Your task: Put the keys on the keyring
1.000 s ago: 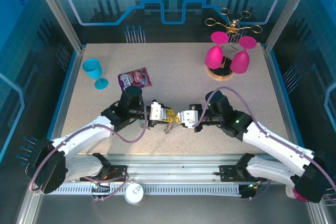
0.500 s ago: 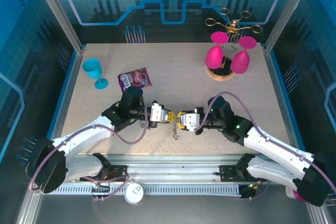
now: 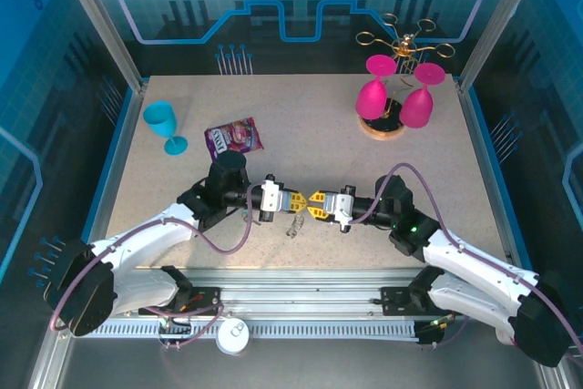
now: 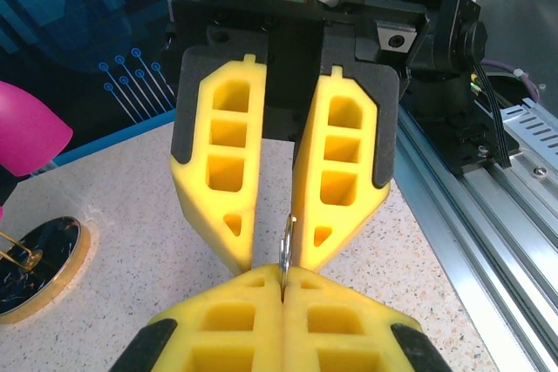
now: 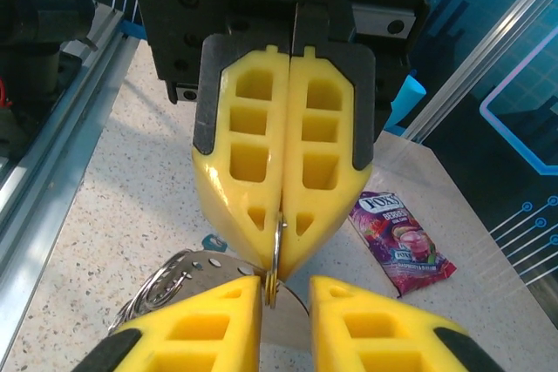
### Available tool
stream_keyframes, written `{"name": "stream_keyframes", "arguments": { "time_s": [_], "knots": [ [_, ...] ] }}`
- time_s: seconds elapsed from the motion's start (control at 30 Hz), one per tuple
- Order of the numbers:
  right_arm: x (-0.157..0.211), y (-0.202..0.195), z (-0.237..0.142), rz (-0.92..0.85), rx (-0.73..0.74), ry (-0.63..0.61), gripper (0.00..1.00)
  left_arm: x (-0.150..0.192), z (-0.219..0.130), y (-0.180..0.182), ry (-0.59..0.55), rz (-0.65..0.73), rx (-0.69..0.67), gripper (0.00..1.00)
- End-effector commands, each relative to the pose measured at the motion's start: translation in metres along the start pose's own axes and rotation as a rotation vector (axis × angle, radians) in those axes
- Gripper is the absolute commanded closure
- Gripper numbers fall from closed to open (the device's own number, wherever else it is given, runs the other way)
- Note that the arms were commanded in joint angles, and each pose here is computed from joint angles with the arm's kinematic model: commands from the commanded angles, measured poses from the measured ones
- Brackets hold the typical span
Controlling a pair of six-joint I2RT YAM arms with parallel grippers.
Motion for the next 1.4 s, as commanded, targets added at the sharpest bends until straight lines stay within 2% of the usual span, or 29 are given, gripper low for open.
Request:
{"name": "stream_keyframes", "arguments": {
  "time_s": [0.0,0.33,0.5,0.57,0.63,0.7,0.73,0.83,0.9,1.1,1.27,1.33,1.37],
  "knots": [
    [-0.015,0.000,-0.003,-0.016,-0.013,-0.064,0.79,-0.012,-0.001,-0.002,-0.052,0.027,0.009,1.00],
    [-0.018,-0.001,0.000,-0.015,-0.021,-0.076,0.87,-0.012,-0.001,-0.002,-0.053,0.016,0.007,1.00],
    [-0.014,-0.004,-0.001,-0.018,0.004,-0.059,1.00,-0.010,-0.001,0.000,-0.045,0.002,0.003,1.00],
    [-0.014,-0.002,-0.001,-0.021,-0.004,-0.053,1.00,-0.010,-0.001,0.000,-0.040,-0.002,0.002,1.00],
    [-0.014,-0.001,-0.001,-0.026,-0.014,-0.042,1.00,-0.010,-0.001,0.000,-0.036,-0.006,0.003,0.96],
    [-0.015,0.000,-0.001,-0.030,-0.020,-0.041,1.00,-0.010,-0.001,0.000,-0.035,-0.007,0.005,0.83],
    [-0.014,0.000,-0.001,-0.028,-0.022,-0.037,1.00,-0.010,-0.001,0.000,-0.036,-0.008,0.005,0.81],
    [-0.012,0.001,0.000,-0.028,-0.032,-0.019,1.00,-0.012,-0.001,0.000,-0.042,-0.013,0.013,0.79],
    [-0.012,0.002,0.001,-0.030,-0.041,-0.008,1.00,-0.013,-0.001,0.000,-0.044,-0.014,0.017,0.82],
    [-0.013,0.004,0.003,-0.034,-0.058,0.005,1.00,-0.011,0.000,-0.003,-0.036,-0.022,0.043,0.99],
    [-0.012,0.004,0.003,-0.033,-0.049,0.012,1.00,-0.011,-0.001,-0.004,-0.030,-0.009,0.045,1.00],
    [-0.004,-0.003,0.001,-0.016,0.015,0.036,0.71,-0.011,-0.002,-0.002,-0.015,0.029,0.017,1.00],
    [0.002,-0.009,-0.001,-0.011,0.059,0.047,0.64,-0.010,-0.002,0.000,-0.001,0.064,-0.010,1.00]
  ]
}}
Point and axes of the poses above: each hand's point on the last joint's axis, 136 mm out from that joint toward the fingers, its own z axis out along the fingers, its own y axis along the line the jaws close on, x = y × z, the point moved 1 cm from there along -z, back along the fingers, and after that the axes turned 13 degrees about z, right-handed, at the moved point
